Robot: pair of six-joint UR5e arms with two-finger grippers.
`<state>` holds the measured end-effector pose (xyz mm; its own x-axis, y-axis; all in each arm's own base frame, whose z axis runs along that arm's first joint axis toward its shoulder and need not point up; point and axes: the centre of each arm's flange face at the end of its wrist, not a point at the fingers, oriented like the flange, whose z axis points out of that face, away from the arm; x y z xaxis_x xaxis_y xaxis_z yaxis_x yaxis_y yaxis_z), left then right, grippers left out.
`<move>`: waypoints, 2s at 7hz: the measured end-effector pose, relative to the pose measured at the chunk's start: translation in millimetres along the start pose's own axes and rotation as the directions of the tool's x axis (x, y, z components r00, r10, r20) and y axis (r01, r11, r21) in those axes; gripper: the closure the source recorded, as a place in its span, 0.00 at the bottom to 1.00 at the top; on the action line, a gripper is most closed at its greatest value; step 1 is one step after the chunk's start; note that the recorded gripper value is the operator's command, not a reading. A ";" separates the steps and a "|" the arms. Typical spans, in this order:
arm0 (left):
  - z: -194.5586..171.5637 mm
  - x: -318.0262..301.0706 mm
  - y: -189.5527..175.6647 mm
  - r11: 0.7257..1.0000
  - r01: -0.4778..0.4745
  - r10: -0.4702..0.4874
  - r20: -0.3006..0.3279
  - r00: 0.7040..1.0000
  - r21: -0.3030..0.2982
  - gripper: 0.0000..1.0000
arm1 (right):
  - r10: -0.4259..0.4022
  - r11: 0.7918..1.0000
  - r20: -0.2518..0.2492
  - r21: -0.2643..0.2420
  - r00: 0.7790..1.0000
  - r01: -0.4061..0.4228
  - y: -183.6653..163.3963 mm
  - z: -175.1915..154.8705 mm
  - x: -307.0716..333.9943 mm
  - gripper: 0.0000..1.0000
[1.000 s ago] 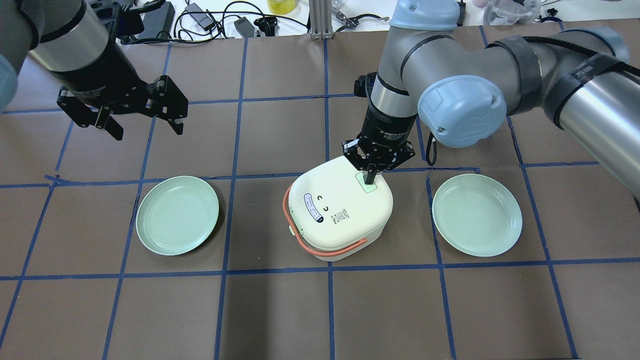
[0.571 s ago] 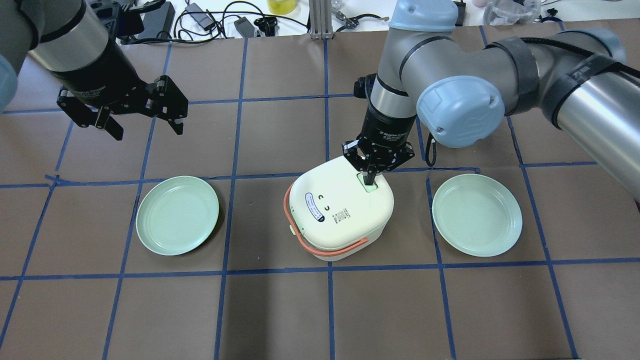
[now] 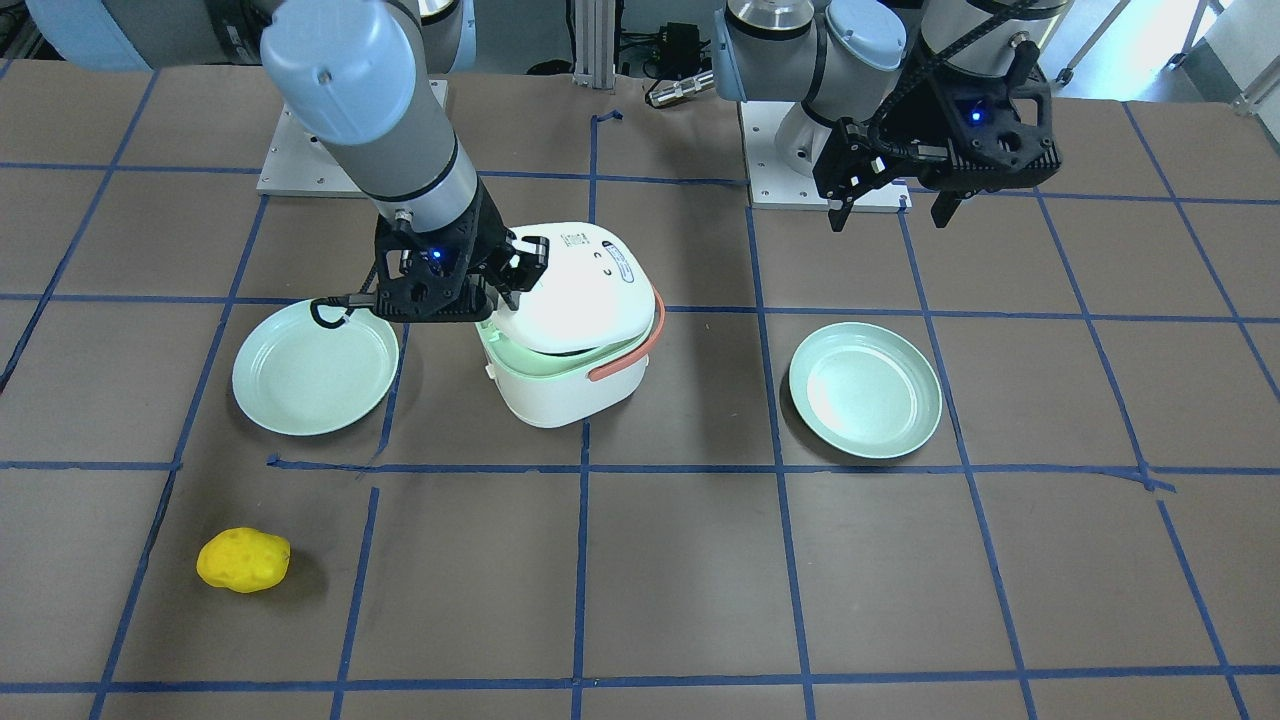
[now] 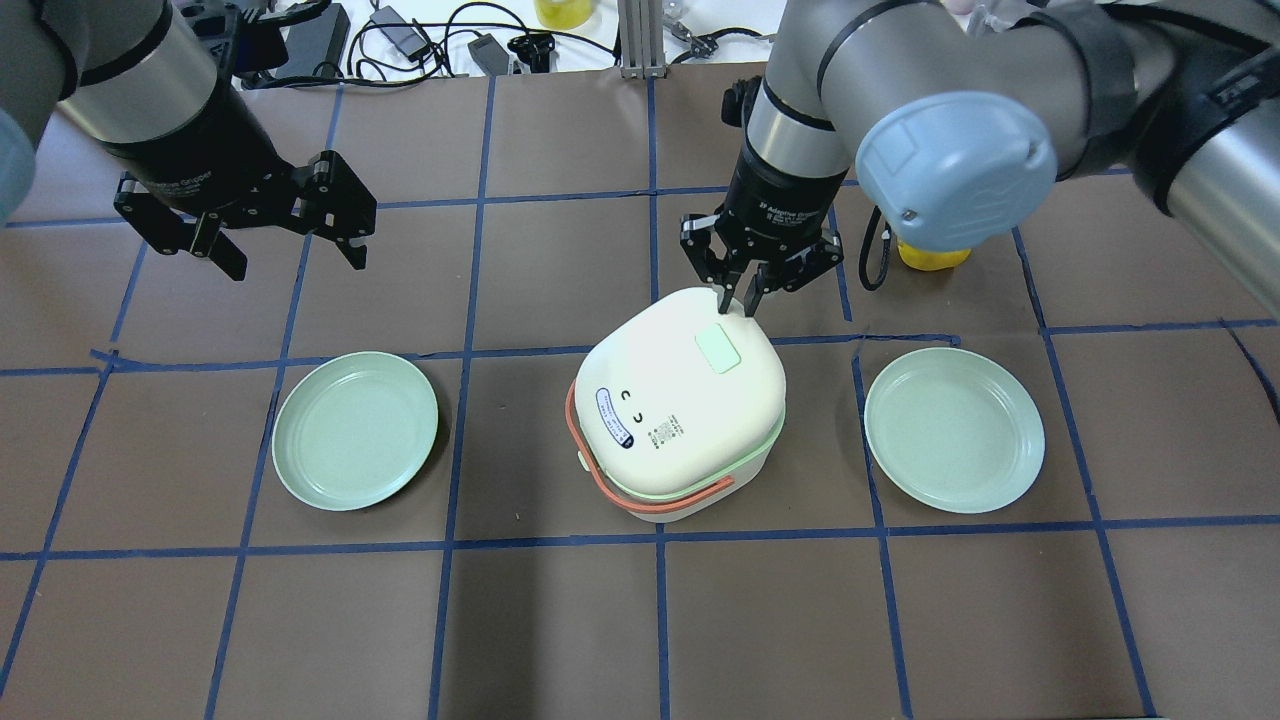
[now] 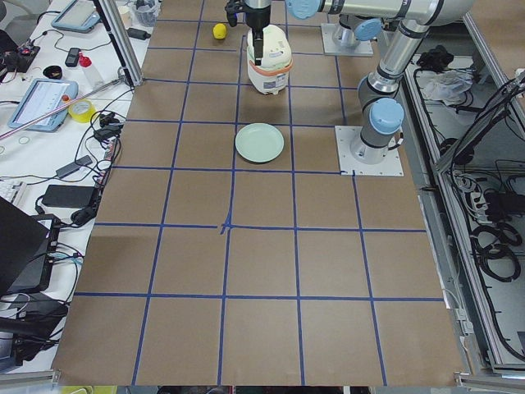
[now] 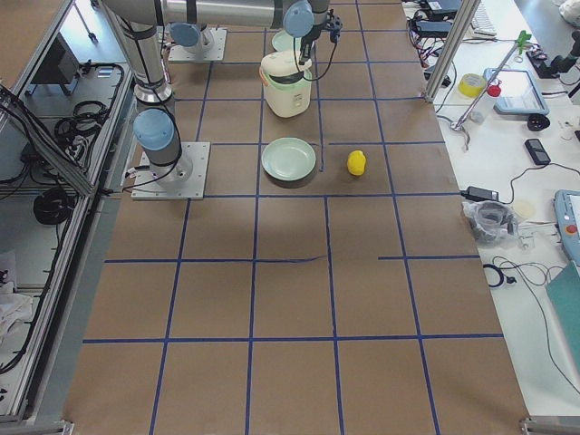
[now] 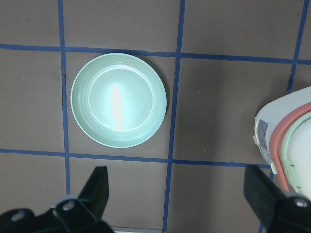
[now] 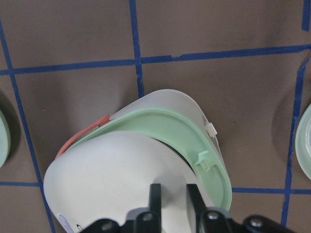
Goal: Press rice cooker button
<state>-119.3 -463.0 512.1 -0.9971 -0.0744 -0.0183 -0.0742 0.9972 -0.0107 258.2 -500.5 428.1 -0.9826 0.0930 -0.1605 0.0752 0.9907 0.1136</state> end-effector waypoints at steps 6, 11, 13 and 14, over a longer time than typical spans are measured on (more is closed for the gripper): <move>0.3 0.0 -0.2 1.000 0.000 0.000 0.000 1.000 -0.001 0.00 | -0.046 0.991 -0.163 0.116 0.986 0.065 -36.8 -63.5 81.2 0.00; 0.0 0.0 0.0 1.000 0.000 0.000 0.000 1.000 0.000 0.00 | -0.066 0.990 -0.171 0.113 0.983 0.086 -18.7 -88.0 99.7 0.00; 0.0 0.0 0.0 1.000 0.000 0.000 0.000 1.000 0.000 0.00 | -0.066 0.990 -0.173 0.109 0.983 0.086 -13.8 -90.0 99.9 0.00; 0.0 0.0 0.0 1.000 0.000 0.000 0.000 1.000 0.000 0.00 | -0.066 0.990 -0.174 0.108 0.982 0.086 -13.4 -89.8 99.9 0.00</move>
<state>-119.3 -463.0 512.0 -0.9971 -0.0744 -0.0183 -0.0742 0.9972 -0.0107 143.8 -513.5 498.6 -0.9999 0.0085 0.0055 0.0084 0.9999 -0.0074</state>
